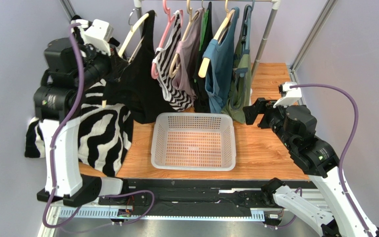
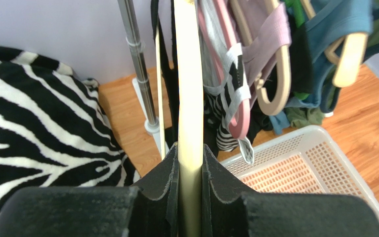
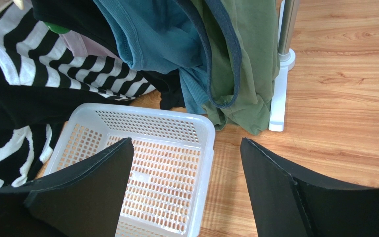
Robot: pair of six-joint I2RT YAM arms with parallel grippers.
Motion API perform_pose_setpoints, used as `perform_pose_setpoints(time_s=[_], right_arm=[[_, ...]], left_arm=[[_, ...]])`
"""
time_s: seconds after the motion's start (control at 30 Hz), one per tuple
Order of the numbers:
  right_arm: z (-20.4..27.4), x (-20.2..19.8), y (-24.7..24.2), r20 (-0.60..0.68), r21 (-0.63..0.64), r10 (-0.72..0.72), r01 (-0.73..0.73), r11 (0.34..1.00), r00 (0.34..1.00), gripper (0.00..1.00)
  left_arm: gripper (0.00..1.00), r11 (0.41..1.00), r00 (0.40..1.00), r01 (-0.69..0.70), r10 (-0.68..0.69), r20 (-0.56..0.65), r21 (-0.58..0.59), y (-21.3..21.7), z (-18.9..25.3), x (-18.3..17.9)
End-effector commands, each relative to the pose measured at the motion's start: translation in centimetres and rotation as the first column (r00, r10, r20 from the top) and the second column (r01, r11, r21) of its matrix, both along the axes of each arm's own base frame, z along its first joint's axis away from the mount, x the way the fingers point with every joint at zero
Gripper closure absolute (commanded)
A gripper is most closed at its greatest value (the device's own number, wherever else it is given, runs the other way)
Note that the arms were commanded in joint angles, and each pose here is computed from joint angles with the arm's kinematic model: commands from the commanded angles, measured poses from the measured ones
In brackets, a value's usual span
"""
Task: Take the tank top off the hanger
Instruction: Pick up the hanger from the clothesline.
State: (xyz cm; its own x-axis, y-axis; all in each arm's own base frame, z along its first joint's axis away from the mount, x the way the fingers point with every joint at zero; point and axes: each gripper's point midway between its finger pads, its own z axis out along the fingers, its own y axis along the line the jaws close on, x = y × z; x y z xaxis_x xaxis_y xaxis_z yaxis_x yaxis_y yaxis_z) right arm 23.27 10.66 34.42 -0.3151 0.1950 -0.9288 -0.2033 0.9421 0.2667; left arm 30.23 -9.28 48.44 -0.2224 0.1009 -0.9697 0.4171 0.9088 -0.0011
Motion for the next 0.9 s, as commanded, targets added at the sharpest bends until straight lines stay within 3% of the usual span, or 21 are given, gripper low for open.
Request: perform_pose_setpoints(time_s=[0.0, 0.1, 0.3, 0.57, 0.73, 0.87], right_arm=[[2.6, -1.0, -0.3, 0.059, 0.033, 0.013, -0.015, 0.999, 0.998, 0.16], [2.7, -1.4, -0.3, 0.066, 0.049, 0.021, -0.024, 0.999, 0.998, 0.16], [2.6, -1.8, -0.5, 0.066, 0.053, 0.023, -0.026, 0.998, 0.998, 0.16], [1.7, -1.8, -0.6, 0.044, 0.051, 0.01, -0.012, 0.999, 0.999, 0.16], [1.6, -1.8, -0.6, 0.041, 0.055, 0.008, -0.01, 0.998, 0.999, 0.16], [1.9, -1.9, -0.7, 0.046, 0.059, 0.007, -0.01, 0.998, 0.999, 0.16]], left_arm=[[1.0, 0.998, 0.945, 0.038, -0.022, 0.327, -0.043, 1.0, 9.8, -8.9], [1.0, 0.996, 0.897, 0.068, -0.036, 0.441, -0.057, 1.2, 12.9, -12.8], [1.0, 0.985, 0.743, 0.172, -0.106, 0.661, -0.034, 0.9, 18.3, -20.6], [1.0, 0.936, 0.608, 0.351, -0.241, 0.756, 0.016, -1.0, 20.5, -27.4], [0.98, 0.889, 0.6, 0.457, -0.335, 0.727, 0.033, -2.6, 19.9, -28.0], [0.97, 0.837, 0.63, 0.547, -0.438, 0.642, 0.035, -4.5, 17.9, -25.8]])
